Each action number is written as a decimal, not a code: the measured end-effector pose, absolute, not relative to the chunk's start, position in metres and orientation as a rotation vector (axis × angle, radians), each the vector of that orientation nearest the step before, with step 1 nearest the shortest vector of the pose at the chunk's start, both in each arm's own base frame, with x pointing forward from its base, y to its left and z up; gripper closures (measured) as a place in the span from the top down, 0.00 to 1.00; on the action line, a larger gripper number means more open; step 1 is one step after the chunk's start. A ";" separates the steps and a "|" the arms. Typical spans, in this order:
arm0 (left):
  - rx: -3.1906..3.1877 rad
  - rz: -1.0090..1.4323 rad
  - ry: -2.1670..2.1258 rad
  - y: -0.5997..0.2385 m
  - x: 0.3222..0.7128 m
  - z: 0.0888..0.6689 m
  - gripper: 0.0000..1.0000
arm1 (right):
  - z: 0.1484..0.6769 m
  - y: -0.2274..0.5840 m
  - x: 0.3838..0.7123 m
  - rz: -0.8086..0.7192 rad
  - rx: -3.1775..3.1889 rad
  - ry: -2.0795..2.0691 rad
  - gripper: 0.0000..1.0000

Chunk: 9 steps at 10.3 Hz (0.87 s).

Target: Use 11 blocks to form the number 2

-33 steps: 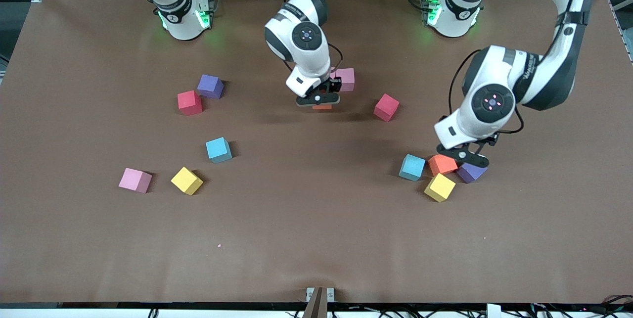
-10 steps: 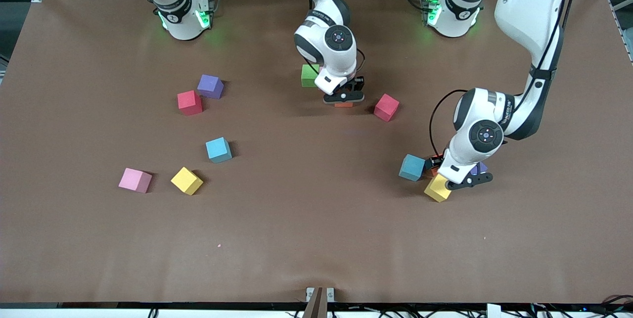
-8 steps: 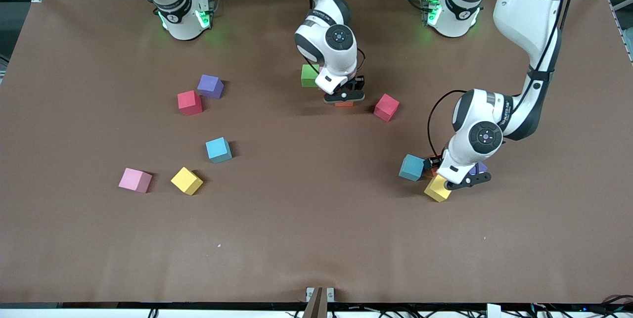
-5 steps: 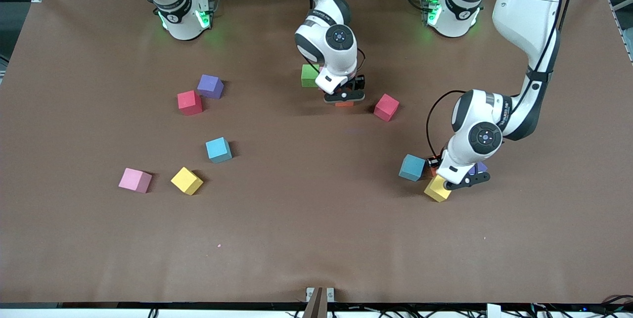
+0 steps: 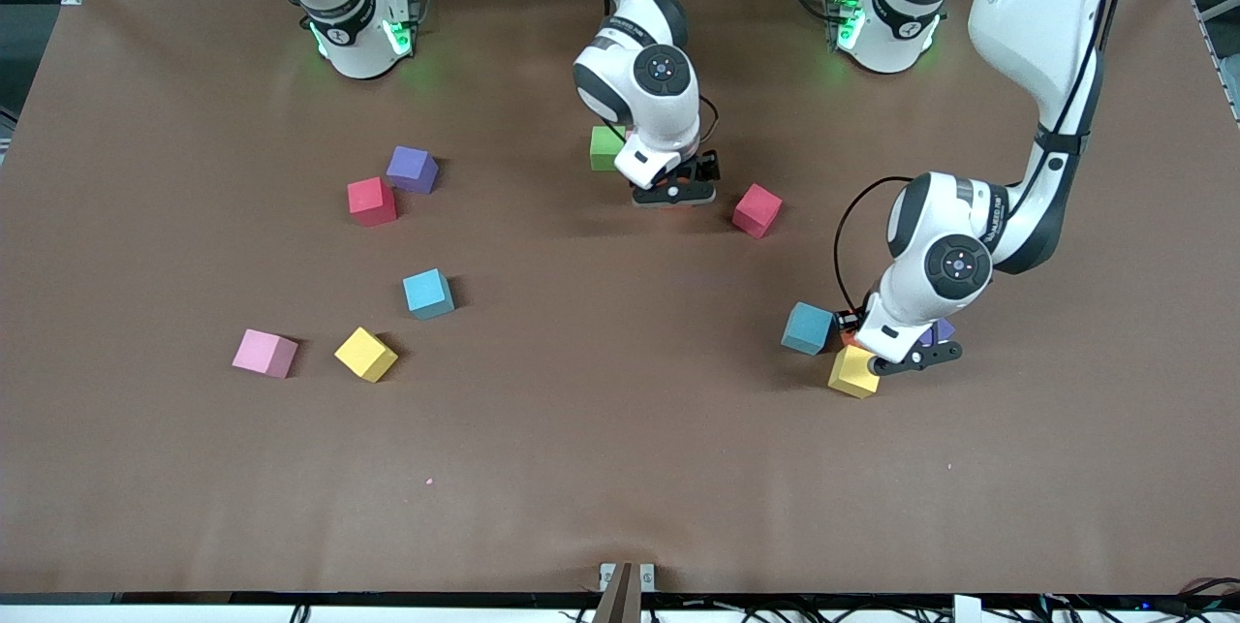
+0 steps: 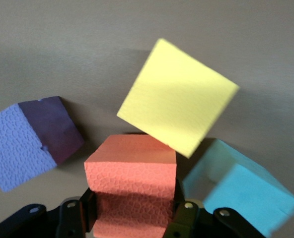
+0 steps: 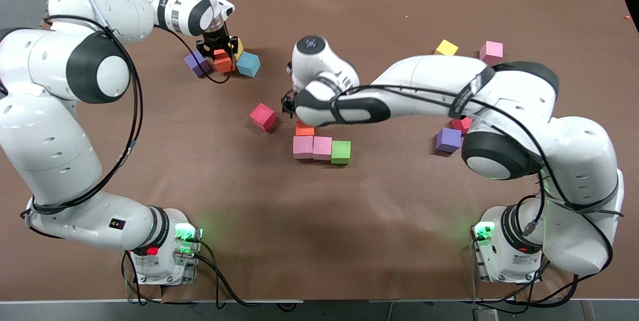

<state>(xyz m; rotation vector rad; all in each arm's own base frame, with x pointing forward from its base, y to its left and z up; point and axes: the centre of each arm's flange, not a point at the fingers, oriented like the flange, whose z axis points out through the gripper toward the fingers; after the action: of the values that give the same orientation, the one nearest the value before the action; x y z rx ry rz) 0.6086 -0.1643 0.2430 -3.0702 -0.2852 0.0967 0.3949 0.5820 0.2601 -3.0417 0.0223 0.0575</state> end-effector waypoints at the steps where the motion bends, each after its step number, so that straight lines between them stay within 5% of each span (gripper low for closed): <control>1: -3.080 0.106 -0.253 -0.178 0.605 0.260 0.56 | 0.278 0.565 0.415 0.056 -3.048 0.059 1.00; 5: -3.110 0.161 -0.092 -0.251 0.578 0.320 0.56 | 0.301 0.447 0.522 0.082 -3.075 0.016 1.00; 9: -3.122 0.193 -0.058 -0.334 0.538 0.318 0.56 | 0.283 0.324 0.567 0.170 -3.136 -0.255 1.00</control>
<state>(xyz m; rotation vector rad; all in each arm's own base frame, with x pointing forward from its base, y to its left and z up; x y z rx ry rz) 0.5381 -0.3341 0.3176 -3.1217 -0.0577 0.1929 0.5666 0.3242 0.2831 -3.1365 -0.2548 0.1696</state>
